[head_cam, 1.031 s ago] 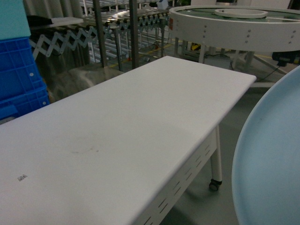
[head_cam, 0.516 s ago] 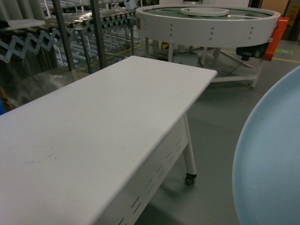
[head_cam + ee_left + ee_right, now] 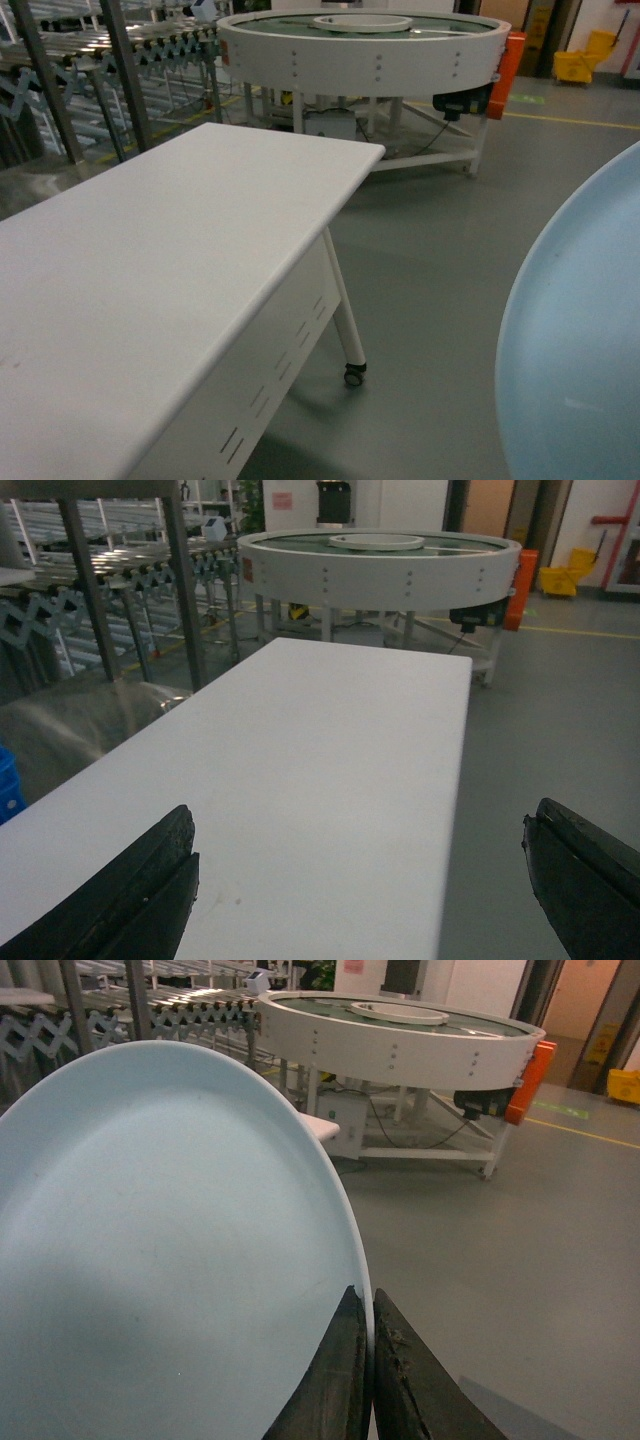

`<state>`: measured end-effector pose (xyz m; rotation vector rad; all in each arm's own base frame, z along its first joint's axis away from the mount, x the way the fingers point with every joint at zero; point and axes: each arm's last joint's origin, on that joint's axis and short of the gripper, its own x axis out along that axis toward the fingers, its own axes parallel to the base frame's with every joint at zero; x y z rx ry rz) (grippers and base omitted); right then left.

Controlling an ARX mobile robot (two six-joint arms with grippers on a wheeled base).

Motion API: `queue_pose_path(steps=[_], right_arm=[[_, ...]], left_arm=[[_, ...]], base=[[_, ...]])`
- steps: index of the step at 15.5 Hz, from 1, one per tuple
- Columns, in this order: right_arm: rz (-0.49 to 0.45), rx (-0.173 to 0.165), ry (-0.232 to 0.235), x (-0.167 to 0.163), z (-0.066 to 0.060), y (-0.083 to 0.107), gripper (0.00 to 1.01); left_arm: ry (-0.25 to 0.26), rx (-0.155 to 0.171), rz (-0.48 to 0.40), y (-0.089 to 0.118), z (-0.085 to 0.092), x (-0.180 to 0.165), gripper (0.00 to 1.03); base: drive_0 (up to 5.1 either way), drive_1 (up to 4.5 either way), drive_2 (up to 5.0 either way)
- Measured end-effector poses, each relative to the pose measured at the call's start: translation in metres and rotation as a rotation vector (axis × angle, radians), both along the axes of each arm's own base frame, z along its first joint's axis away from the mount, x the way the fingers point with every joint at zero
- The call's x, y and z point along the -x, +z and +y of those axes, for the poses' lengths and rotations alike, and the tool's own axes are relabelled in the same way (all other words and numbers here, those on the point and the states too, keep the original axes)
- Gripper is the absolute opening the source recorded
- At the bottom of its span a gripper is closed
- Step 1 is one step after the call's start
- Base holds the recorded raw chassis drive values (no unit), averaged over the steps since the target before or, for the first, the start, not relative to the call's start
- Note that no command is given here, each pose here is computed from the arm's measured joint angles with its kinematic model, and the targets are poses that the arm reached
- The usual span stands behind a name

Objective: Place blue tray on left shelf second layer neatly

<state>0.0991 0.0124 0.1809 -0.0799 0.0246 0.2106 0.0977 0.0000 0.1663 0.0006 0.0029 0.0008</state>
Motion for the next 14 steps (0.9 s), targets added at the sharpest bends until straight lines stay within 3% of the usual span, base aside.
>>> queue_pose_path(steps=[14], right_arm=[[0.0,0.0,0.0,0.0,0.0,0.0,0.02]], left_arm=[[0.0,0.0,0.0,0.0,0.0,0.0,0.98]], base=[[-1.6,-1.65,-1.6]])
